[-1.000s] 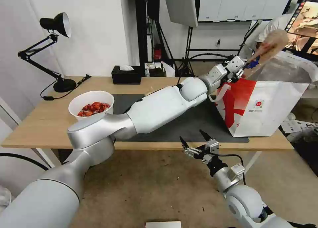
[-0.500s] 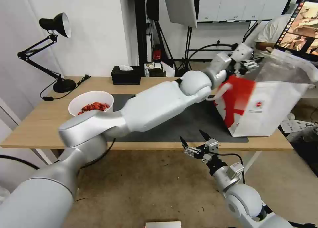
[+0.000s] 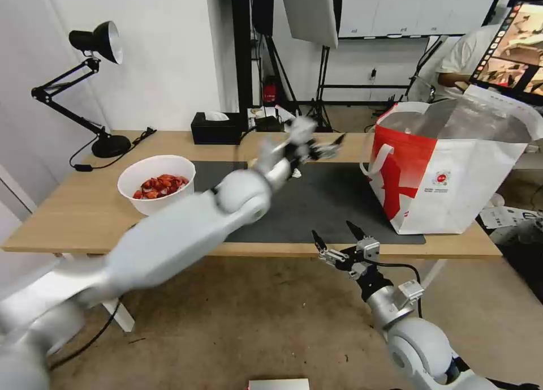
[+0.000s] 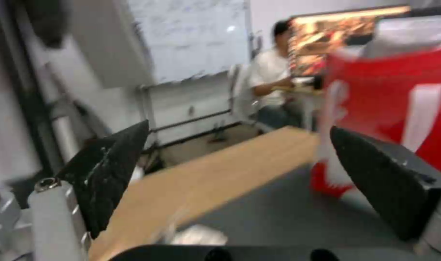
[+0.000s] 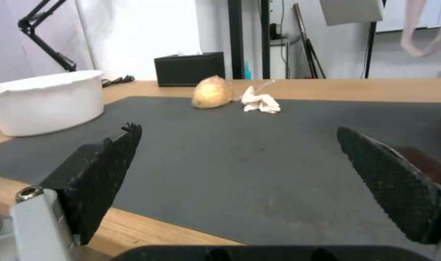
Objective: Pick up the trash from the table and place it into the takeout bag.
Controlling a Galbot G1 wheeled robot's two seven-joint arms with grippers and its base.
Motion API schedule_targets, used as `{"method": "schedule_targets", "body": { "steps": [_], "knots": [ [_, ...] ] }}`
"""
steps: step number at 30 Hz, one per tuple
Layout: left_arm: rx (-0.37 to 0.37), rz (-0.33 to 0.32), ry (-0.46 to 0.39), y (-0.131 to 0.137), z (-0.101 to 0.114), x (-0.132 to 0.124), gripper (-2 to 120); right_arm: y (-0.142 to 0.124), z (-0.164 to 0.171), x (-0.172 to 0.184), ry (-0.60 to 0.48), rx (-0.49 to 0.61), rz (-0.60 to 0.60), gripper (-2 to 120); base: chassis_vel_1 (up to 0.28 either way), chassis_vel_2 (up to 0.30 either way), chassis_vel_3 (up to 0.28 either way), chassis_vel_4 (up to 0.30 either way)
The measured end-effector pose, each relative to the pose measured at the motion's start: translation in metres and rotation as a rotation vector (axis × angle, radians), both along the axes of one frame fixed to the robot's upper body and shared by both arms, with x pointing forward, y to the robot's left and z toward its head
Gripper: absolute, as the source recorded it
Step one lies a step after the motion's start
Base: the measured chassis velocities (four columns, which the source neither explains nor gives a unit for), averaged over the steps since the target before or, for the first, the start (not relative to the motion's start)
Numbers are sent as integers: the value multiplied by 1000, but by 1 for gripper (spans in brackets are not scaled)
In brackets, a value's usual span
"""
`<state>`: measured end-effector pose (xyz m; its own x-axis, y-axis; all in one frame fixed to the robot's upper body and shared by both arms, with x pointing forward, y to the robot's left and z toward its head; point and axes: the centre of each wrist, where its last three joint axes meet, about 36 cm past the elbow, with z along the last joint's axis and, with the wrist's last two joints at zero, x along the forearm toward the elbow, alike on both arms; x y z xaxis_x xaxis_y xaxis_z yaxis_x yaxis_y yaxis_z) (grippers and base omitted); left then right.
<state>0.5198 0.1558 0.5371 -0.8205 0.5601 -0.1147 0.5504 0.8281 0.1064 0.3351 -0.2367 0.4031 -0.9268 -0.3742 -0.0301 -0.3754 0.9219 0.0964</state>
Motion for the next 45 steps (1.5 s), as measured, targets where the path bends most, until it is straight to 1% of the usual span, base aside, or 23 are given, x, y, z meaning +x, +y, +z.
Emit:
{"method": "schedule_targets", "body": {
  "steps": [1,2,4,6,7,8,10,11,13,14,16,17,18,20,22,23,26,30,31,33,40,45],
  "knots": [
    [-5,28,11,17,-8,-12,100,0,0,0,-1,0,-1,100,0,0,0,0],
    [-5,28,11,17,-8,-12,100,0,0,0,-1,0,-1,100,0,0,0,0],
    [0,65,39,43,-26,-32,100,1,1,1,-3,1,-5,100,0,0,0,0],
    [12,108,46,68,-40,-50,100,2,2,2,-5,0,-4,100,0,0,0,0],
    [12,108,46,68,-40,-50,100,2,2,2,-5,0,-4,100,0,0,0,0],
    [12,141,53,83,-46,-63,100,4,4,4,-7,-2,2,100,0,0,0,0],
    [6,204,68,98,-58,-82,100,4,5,4,-8,-5,-5,100,0,0,0,0],
    [6,204,68,98,-58,-82,100,4,5,4,-8,-5,-5,100,0,0,0,0],
    [-2,238,82,101,-68,-99,100,2,7,-1,-8,-9,-22,100,0,0,0,0],
    [-2,238,82,101,-68,-99,100,2,7,-1,-8,-9,-22,100,0,0,0,0],
    [-13,278,92,101,-77,-117,100,1,8,-6,-14,-24,-34,100,0,0,0,0],
    [-19,310,105,101,-83,-131,100,0,9,-9,-22,-41,-45,100,0,0,0,0],
    [-19,310,105,101,-83,-131,100,0,9,-9,-22,-41,-45,100,0,0,0,0],
    [-19,364,134,105,-98,-152,100,-2,10,-15,-29,-77,-70,100,0,0,0,0],
    [-12,400,158,112,-116,-177,100,-6,10,-23,-33,-126,-101,100,0,0,0,0],
    [-12,400,158,112,-116,-177,100,-6,10,-23,-33,-126,-101,100,0,0,0,0],
    [1,427,147,120,-133,-200,100,-10,5,-36,-13,-156,-142,100,0,0,0,0],
    [8,434,146,122,-137,-207,100,-10,2,-42,0,-158,-158,100,0,0,0,0],
    [13,440,143,124,-141,-213,100,-8,-2,-48,10,-153,-174,100,0,0,0,0],
    [17,442,141,124,-143,-217,100,-6,-5,-53,21,-149,-185,100,0,0,0,0],
    [14,444,145,122,-146,-217,100,2,-13,-61,42,-142,-186,100,0,0,0,0],
    [17,442,144,121,-150,-217,100,3,-16,-61,49,-142,-186,100,0,0,0,0]
  ]
}}
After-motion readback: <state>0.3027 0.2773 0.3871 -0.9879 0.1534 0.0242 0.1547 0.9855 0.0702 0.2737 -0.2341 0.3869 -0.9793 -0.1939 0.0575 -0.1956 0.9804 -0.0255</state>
